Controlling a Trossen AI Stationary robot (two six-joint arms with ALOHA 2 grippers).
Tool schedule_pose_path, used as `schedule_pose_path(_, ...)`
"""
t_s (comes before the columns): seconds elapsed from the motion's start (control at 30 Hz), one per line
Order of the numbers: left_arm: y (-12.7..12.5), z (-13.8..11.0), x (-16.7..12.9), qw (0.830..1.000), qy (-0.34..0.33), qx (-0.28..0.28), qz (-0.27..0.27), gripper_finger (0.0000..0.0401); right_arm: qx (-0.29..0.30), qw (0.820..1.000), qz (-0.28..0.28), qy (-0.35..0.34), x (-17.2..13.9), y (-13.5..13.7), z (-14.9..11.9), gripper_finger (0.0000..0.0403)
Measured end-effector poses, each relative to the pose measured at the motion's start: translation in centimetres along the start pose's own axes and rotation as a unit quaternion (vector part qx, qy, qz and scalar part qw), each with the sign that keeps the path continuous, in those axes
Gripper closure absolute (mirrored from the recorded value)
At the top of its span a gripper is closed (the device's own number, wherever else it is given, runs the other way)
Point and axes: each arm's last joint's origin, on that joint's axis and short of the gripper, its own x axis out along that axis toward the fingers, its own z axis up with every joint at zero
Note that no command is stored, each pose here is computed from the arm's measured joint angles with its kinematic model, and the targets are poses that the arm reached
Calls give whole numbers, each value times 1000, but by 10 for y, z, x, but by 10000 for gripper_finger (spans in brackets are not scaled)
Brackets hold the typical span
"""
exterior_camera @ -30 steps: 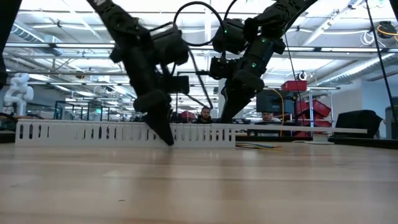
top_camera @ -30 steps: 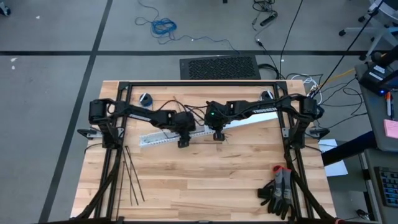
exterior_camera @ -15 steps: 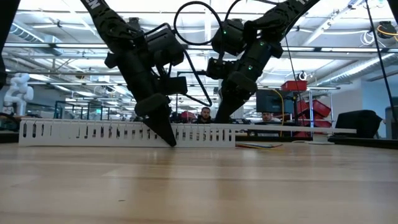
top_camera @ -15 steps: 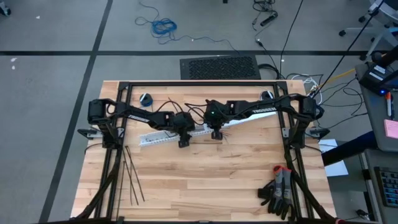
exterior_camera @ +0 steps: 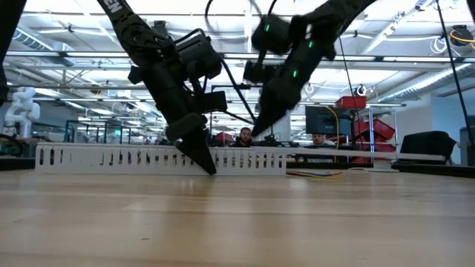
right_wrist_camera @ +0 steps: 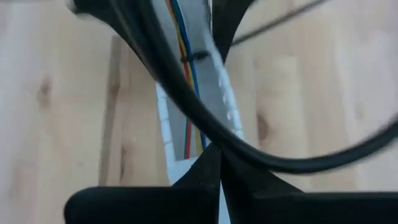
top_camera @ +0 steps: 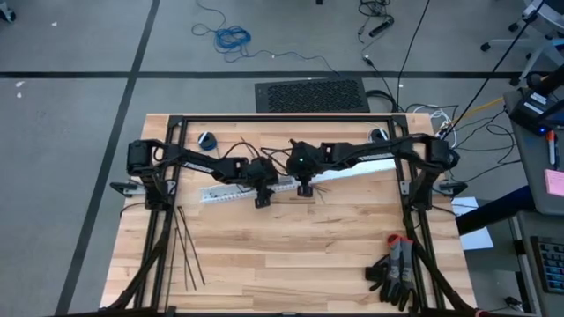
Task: Ziptie cables
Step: Close the white cable duct
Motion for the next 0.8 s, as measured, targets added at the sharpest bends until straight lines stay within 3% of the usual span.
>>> schedule_pose_path(0.1, 2, 0, 0, 1000, 1, -2, 2, 172, -1, 1000, -29, 1, -23, -1, 5, 402)
schedule_pose_path(0.27, 3, -1, 0, 1000, 2, -1, 2, 172, 20, 998, -28, 61, -28, -2, -8, 402)
schedule_pose_path(0.47, 3, -1, 0, 1000, 4, 8, 1, 172, 29, 995, -9, 91, -5, 3, -20, 402)
schedule_pose_path(0.8, 3, -4, 0, 1000, 13, 8, -3, 172, 27, 998, 33, 44, 20, 3, -16, 403)
